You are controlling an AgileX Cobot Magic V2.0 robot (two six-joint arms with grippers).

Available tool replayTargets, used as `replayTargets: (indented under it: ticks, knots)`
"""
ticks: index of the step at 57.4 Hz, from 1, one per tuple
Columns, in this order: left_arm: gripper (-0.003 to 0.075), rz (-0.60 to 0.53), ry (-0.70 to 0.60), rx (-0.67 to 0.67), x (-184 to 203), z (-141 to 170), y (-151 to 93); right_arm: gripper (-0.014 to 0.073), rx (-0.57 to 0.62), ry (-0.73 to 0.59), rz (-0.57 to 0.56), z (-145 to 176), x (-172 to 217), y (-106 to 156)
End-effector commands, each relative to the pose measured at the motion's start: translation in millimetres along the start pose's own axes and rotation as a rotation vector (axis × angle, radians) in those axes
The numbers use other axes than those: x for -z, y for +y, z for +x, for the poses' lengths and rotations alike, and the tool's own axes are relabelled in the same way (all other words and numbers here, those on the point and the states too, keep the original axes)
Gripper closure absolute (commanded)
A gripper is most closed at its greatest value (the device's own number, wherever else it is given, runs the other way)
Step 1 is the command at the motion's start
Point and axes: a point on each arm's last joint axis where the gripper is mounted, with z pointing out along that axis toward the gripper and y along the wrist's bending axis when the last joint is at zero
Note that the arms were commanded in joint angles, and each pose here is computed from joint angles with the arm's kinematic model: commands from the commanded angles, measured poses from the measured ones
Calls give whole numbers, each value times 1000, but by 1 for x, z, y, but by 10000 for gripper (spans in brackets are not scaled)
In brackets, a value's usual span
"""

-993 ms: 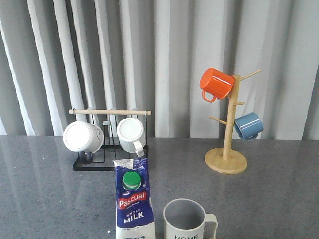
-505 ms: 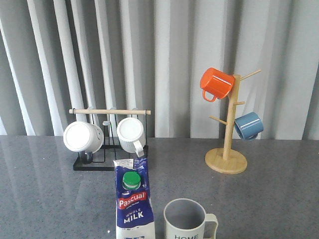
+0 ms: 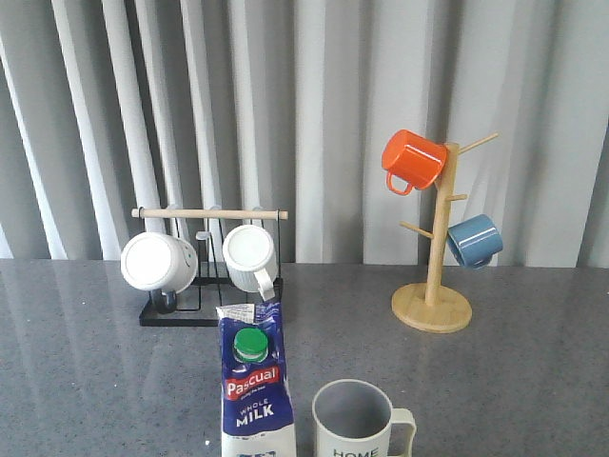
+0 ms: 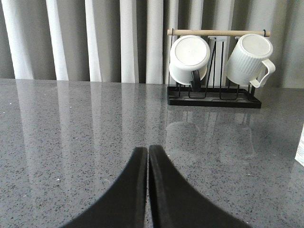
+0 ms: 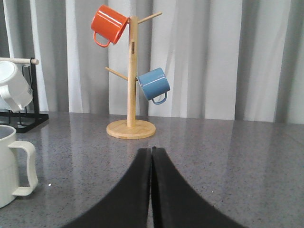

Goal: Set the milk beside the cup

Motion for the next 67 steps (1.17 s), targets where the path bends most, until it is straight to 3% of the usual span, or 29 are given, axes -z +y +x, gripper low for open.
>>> replayTargets:
  ticks: [1, 7, 67]
  knots:
    - [726, 15, -100, 8, 2, -14, -2, 604, -42, -6, 11, 4, 5, -1]
    - [726, 15, -100, 8, 2, -14, -2, 604, -41, 42, 17, 9, 5, -1]
    - [726, 15, -100, 8, 2, -14, -2, 604, -38, 26, 15, 8, 5, -1]
